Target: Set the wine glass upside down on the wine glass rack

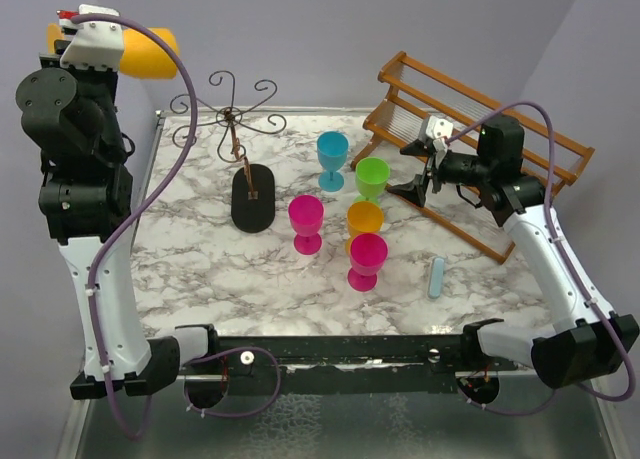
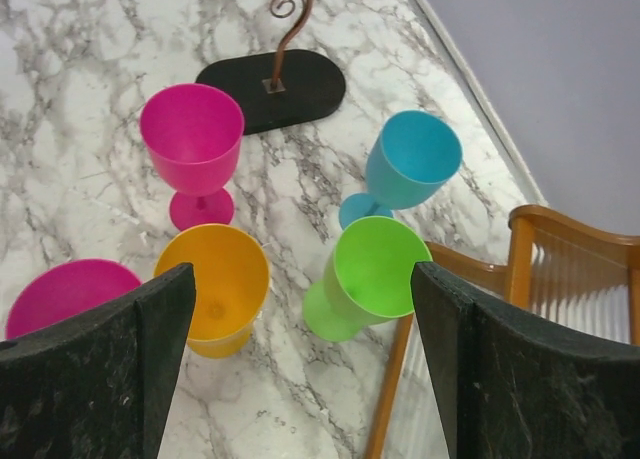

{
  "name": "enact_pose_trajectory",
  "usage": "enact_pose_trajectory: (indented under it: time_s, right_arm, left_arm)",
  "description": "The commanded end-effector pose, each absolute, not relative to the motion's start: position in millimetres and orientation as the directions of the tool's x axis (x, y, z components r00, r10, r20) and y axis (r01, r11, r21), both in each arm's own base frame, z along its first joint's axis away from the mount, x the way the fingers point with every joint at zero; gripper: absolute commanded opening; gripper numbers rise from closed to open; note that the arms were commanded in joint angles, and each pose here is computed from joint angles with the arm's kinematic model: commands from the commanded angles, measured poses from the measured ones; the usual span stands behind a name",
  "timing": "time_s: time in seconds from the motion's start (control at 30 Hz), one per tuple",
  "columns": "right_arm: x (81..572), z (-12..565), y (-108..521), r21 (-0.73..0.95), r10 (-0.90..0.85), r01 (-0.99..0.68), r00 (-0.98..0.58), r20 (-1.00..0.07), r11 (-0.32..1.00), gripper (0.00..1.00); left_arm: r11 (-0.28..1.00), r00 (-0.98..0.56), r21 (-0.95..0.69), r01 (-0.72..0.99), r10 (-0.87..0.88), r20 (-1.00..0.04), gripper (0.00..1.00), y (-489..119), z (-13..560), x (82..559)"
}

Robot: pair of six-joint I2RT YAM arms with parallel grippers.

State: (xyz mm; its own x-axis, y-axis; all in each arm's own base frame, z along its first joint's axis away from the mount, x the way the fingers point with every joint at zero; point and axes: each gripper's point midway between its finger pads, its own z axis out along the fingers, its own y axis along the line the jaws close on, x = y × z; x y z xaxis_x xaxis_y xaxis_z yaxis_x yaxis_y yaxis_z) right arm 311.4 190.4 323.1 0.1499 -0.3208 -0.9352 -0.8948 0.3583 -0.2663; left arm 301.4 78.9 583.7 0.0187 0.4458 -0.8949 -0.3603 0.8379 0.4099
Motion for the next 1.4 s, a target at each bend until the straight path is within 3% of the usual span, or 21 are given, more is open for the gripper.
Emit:
enact_pose_trajectory:
  time_s: [0.0, 0.23, 0.37, 0.43, 0.9, 1.37]
  right_arm:
    - [288, 332, 200, -0.272, -0.258, -0.925, 0.204, -0.944, 0.264, 0.88]
    - [284, 332, 201, -0.261, -0.250, -0.931, 0.196, -0.948, 0.257, 0.89]
    - [284, 328, 200, -0.259, -0.253, -0.930, 0.193, -0.948, 0.261, 0.89]
    - [286, 327, 200, -0.259, -0.257, -0.928, 0.191, -0.947, 0.266, 0.89]
    - [288, 321, 199, -0.260, -0.261, -0.927, 0.190, -0.946, 0.270, 0.89]
    - [286, 319, 200, -0.259, -0.258, -0.929, 0.191, -0.947, 0.263, 0.90]
  left_arm:
    - [0.643, -0.175, 0.505, -0.576, 0.506, -0.844, 0.00, 133, 582, 267]
    - [0.418, -0.458, 0.707, -0.570, 0.554, -0.696, 0.00, 167, 543, 270]
    - [0.296, -0.622, 0.863, -0.409, 0.601, -0.501, 0.00, 176, 503, 290]
    - [0.278, -0.642, 0.886, -0.371, 0.612, -0.462, 0.00, 177, 488, 301]
    - [0.335, -0.468, 0.937, 0.098, 0.846, -0.254, 0.00, 127, 403, 368]
    - [0.330, -0.236, 0.906, 0.266, 0.933, -0.271, 0.00, 73, 400, 386]
